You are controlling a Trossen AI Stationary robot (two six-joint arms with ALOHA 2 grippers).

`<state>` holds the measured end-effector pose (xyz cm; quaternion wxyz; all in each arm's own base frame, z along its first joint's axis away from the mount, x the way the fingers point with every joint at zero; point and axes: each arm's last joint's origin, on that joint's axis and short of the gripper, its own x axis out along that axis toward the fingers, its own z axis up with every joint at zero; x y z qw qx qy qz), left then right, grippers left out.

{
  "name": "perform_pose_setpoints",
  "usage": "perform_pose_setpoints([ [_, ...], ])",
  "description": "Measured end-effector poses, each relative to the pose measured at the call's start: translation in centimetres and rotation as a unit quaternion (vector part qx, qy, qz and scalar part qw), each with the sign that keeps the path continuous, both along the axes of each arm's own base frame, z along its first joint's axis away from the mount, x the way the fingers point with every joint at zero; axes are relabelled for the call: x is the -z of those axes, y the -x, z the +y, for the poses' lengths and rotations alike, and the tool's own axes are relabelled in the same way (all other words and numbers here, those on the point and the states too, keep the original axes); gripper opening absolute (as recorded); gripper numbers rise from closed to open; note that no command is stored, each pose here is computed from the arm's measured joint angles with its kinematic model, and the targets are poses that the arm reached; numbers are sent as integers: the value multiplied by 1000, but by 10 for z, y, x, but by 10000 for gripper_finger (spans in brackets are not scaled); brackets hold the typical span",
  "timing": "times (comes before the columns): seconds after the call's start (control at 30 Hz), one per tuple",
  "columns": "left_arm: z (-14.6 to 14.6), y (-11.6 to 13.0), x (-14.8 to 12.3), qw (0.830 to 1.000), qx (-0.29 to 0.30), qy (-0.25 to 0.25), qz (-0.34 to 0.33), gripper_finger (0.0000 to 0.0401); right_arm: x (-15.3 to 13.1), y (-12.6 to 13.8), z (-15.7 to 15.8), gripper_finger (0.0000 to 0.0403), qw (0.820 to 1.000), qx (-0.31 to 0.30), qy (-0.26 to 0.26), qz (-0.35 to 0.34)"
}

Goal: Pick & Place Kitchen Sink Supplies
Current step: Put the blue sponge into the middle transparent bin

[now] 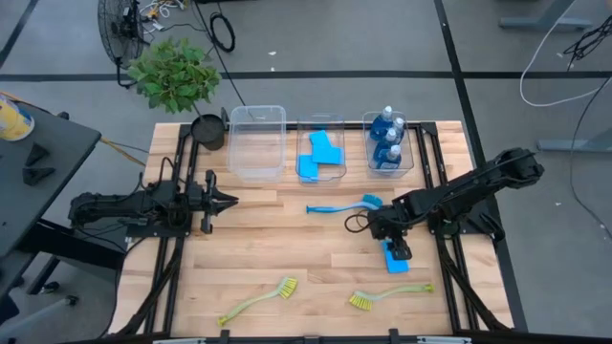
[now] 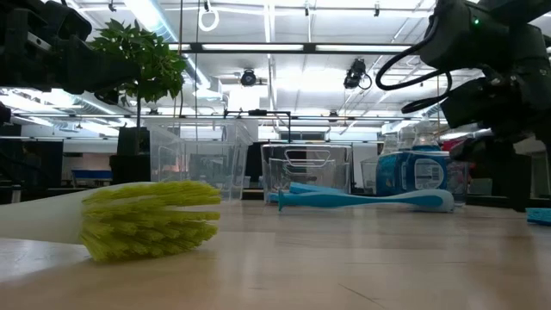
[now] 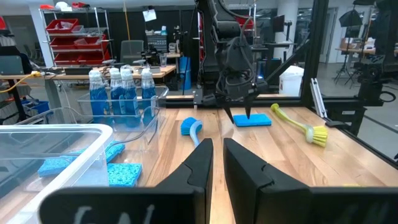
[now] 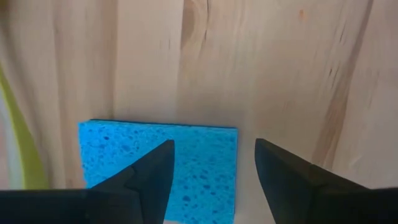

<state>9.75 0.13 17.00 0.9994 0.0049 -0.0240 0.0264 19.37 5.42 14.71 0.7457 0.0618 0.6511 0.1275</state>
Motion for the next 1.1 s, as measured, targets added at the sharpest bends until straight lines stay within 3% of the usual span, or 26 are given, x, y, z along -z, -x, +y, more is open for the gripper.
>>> perform_pose_setpoints([
  [0.87, 0, 0, 0, 1000, 0, 0, 0, 44, 7, -3, 2, 222, 1000, -4, -17, 16],
  [1.1, 0, 0, 0, 1000, 0, 0, 0, 44, 7, -3, 2, 171, 1000, -4, -17, 15],
])
